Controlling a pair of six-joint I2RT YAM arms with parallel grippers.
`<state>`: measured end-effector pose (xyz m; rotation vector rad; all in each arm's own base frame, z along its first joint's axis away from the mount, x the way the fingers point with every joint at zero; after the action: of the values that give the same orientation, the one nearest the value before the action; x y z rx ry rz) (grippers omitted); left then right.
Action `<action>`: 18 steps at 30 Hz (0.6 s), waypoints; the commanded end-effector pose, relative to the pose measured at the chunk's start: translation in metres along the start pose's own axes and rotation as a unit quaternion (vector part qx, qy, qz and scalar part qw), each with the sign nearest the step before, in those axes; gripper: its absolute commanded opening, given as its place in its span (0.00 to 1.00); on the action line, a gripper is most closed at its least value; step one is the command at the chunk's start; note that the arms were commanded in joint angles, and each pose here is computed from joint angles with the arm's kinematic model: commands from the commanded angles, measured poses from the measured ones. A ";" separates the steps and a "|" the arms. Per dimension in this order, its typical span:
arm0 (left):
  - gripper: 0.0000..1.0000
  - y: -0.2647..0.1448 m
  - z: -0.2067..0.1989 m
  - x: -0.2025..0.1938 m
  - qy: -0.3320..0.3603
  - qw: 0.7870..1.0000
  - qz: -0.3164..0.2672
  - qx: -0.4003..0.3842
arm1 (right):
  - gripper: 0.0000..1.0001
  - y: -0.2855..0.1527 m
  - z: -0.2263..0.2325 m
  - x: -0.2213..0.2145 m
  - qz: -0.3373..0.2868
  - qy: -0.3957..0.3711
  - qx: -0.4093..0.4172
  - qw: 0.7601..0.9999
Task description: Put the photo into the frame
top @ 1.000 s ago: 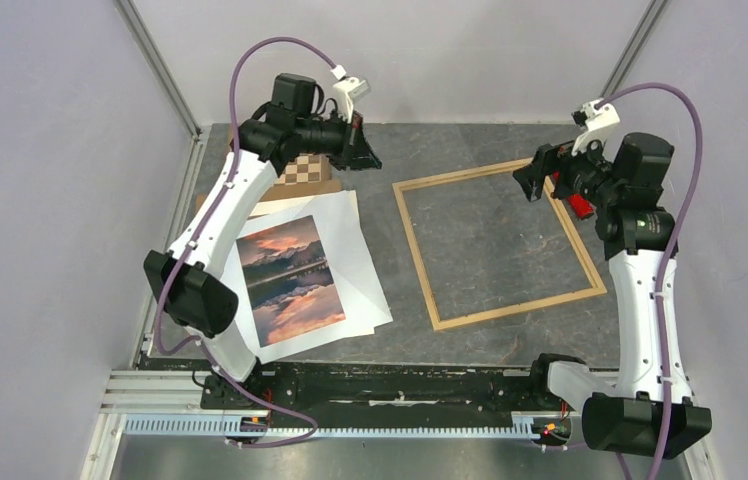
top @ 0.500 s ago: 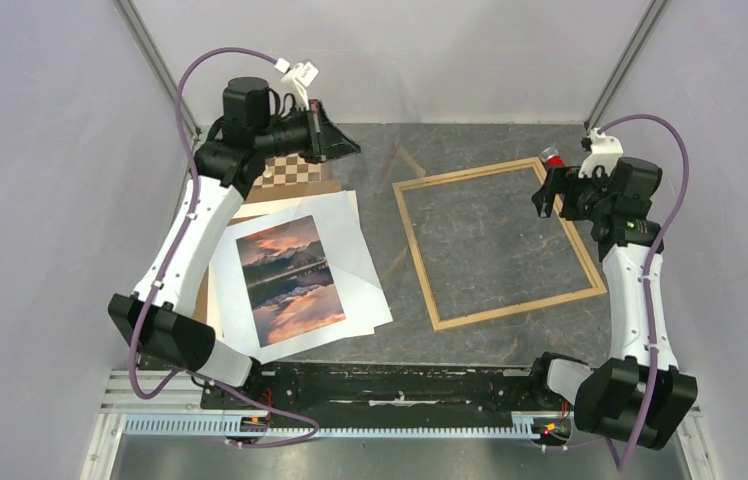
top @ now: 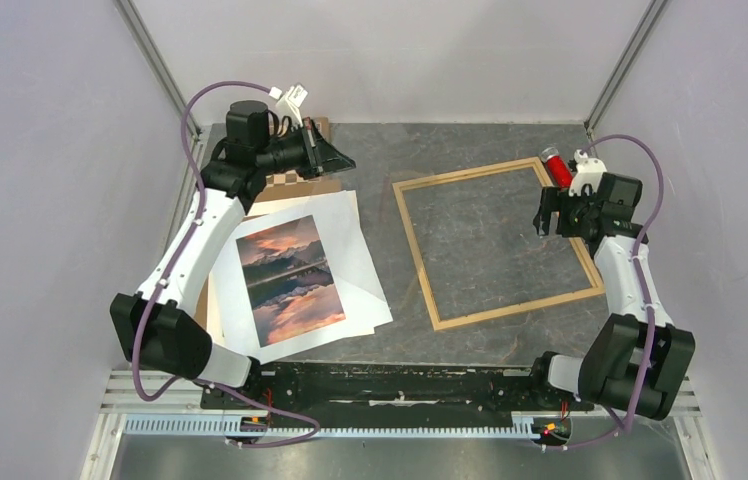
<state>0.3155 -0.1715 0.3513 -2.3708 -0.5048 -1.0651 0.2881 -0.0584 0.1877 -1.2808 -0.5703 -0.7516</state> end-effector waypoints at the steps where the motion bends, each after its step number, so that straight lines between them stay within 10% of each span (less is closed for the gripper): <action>1: 0.02 -0.017 -0.025 0.020 0.012 0.998 -0.050 -0.035 | 0.87 0.008 -0.018 0.010 -0.020 -0.025 -0.036 0.999; 18: 0.02 -0.032 -0.053 0.053 -0.006 0.995 -0.086 -0.058 | 0.86 0.055 -0.067 0.012 0.040 -0.033 -0.079 0.996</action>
<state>0.3136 -0.1693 0.3861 -2.4302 -0.6187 -1.0428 0.3135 -0.1020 0.1344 -1.4315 -0.4497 -0.6624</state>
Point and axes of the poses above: each gripper's point midway between its finger pads, its own y axis out along the fingers, its own z axis along the line the jaws close on, x = y × z, the point moved 7 cm from there along -y, back along the fingers, and after that the axes turned 10 degrees about y, right-handed, at the moved point
